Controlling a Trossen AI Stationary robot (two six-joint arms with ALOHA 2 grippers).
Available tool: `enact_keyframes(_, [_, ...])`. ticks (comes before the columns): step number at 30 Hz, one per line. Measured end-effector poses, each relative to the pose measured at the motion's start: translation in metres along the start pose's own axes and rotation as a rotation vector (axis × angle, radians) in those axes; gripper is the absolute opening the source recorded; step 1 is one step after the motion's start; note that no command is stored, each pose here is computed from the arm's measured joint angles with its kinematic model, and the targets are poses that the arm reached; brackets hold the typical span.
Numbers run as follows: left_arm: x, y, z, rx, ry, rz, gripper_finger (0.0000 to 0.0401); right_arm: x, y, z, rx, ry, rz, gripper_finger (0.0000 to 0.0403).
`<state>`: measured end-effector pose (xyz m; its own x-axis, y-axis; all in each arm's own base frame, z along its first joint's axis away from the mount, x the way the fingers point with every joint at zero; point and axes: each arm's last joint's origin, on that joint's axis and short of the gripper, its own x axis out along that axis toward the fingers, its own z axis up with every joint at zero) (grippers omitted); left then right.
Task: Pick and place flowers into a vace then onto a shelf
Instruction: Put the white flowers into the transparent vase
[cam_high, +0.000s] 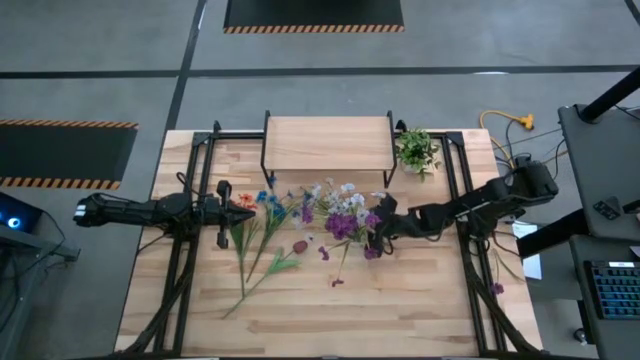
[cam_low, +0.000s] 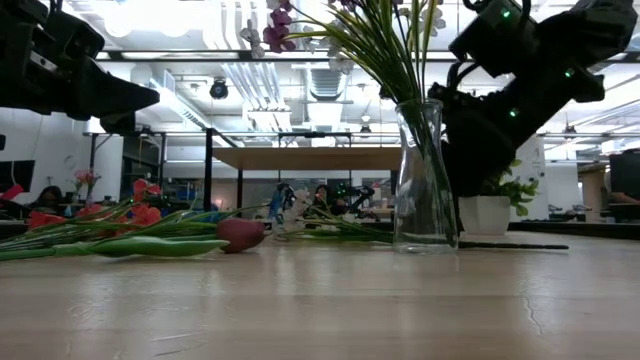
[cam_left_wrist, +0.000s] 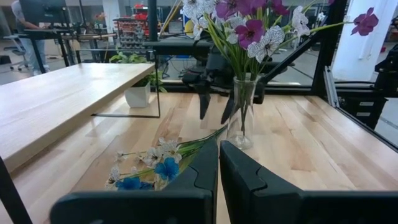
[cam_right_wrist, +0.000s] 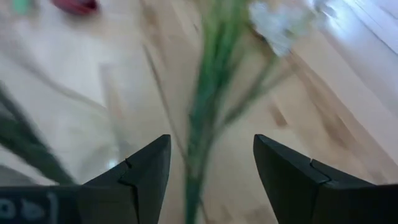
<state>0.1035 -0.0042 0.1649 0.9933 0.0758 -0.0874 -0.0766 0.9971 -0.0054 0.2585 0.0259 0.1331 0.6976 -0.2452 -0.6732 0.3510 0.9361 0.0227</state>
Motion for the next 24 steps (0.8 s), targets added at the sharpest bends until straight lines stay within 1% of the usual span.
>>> enact_keyframes(2, [0.000,0.000,0.000,0.000,0.000,0.000,0.0000,0.002,-0.001,0.003,-0.010,-0.021,0.023,0.0219])
enact_keyframes(11, [0.000,0.000,0.000,0.000,0.000,0.000,0.0000,0.009,-0.009,0.002,0.000,0.003,0.006,0.0219])
enact_keyframes(17, [0.000,0.000,0.000,0.000,0.001,0.000,0.0000,0.022,-0.009,-0.008,-0.012,0.060,0.000,0.0219])
enact_keyframes(24, [0.000,0.000,0.000,0.000,0.002,0.000,0.0000,0.034,-0.010,-0.016,-0.007,0.086,-0.005,0.0219])
